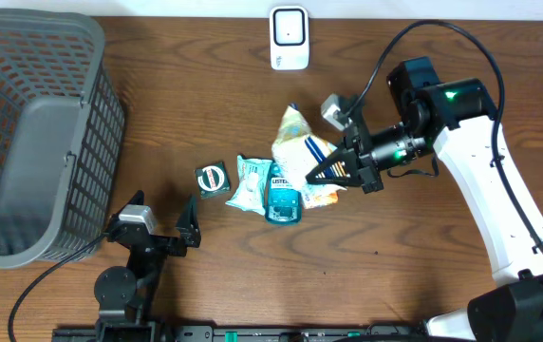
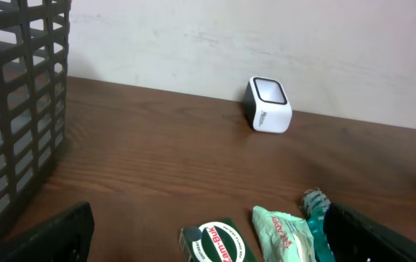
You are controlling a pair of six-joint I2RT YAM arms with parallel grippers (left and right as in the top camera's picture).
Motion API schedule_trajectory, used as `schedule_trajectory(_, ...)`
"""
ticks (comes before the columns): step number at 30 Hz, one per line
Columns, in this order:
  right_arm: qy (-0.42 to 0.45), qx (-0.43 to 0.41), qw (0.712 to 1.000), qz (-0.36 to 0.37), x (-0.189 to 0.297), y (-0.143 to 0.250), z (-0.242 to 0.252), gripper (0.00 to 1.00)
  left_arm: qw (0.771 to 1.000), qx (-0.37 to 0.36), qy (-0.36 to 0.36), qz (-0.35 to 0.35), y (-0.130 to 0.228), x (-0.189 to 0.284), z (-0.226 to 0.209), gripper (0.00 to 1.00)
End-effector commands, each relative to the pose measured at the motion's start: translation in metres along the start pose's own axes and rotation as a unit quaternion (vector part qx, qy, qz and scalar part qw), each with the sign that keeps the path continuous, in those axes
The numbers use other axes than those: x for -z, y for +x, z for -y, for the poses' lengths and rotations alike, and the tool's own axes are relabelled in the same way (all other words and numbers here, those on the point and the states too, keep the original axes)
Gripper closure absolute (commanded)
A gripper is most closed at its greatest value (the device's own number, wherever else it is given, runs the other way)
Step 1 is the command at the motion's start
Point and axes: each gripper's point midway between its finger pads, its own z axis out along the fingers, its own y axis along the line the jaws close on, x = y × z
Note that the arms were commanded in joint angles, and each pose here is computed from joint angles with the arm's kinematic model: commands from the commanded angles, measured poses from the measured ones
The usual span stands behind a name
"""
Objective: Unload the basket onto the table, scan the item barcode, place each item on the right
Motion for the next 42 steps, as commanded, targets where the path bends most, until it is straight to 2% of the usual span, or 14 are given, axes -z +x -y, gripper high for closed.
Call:
schedule_trajectory(1,-0.105,-0.048,0.989,0.098,0.008,-0.034,-0.036,0.90,1.000,-0.001,-0.001,-0.022,0.015,-0.001,-0.002,0.02)
schedule_trajectory(3,-0.095,-0.044,0.990,0.091,0.007,-0.032,-0.032,0.89,1.000,-0.001,-0.001,-0.022,0.015,-0.001,-0.002,0.02)
schedule_trajectory(4,-0.074,-0.026,0.994,0.075,0.005,-0.027,-0.024,0.98,1.000,-0.001,-0.001,-0.022,0.015,-0.001,-0.002,0.02)
schedule_trajectory(6,-0.015,0.002,1.000,0.019,-0.003,-0.010,-0.004,0.99,1.000,-0.001,-0.001,-0.022,0.015,-0.001,-0.002,0.02)
schedule_trajectory(8,0.002,0.021,1.000,-0.018,-0.013,0.002,0.003,0.99,1.000,-0.001,-0.001,-0.022,0.015,-0.001,-0.002,0.02)
schedule_trajectory(15,-0.131,0.032,0.991,0.020,-0.058,0.003,-0.021,0.99,1.000,-0.001,-0.001,-0.022,0.015,-0.001,-0.002,0.03)
schedule_trajectory(17,-0.143,0.003,0.990,0.012,-0.073,0.012,-0.008,0.99,1.000,-0.001,-0.001,-0.022,0.015,-0.001,-0.002,0.02)
schedule_trajectory(22,-0.143,-0.189,0.971,-0.011,-0.104,0.024,0.056,0.99,1.000,-0.001,-0.001,-0.022,0.015,-0.001,-0.002,0.02)
schedule_trajectory(25,-0.127,-0.254,0.959,-0.009,-0.109,0.030,0.093,0.99,1.000,-0.001,-0.001,-0.022,0.015,-0.001,-0.002,0.02)
schedule_trajectory(29,0.002,-0.341,0.940,-0.016,-0.090,0.058,0.151,0.99,1.000,-0.001,-0.001,-0.022,0.015,-0.001,-0.002,0.02)
schedule_trajectory(35,0.090,-0.412,0.907,-0.002,-0.038,0.086,0.187,0.99,1.000,-0.001,-0.001,-0.022,0.015,-0.001,-0.002,0.02)
schedule_trajectory(39,0.257,-0.453,0.853,-0.027,0.018,0.135,0.234,0.99,1.000,-0.001,-0.001,-0.022,0.015,-0.001,-0.002,0.02)
schedule_trajectory(42,0.305,-0.462,0.832,-0.036,0.037,0.150,0.245,0.99,1.000,-0.001,-0.001,-0.022,0.015,-0.001,-0.002,0.02)
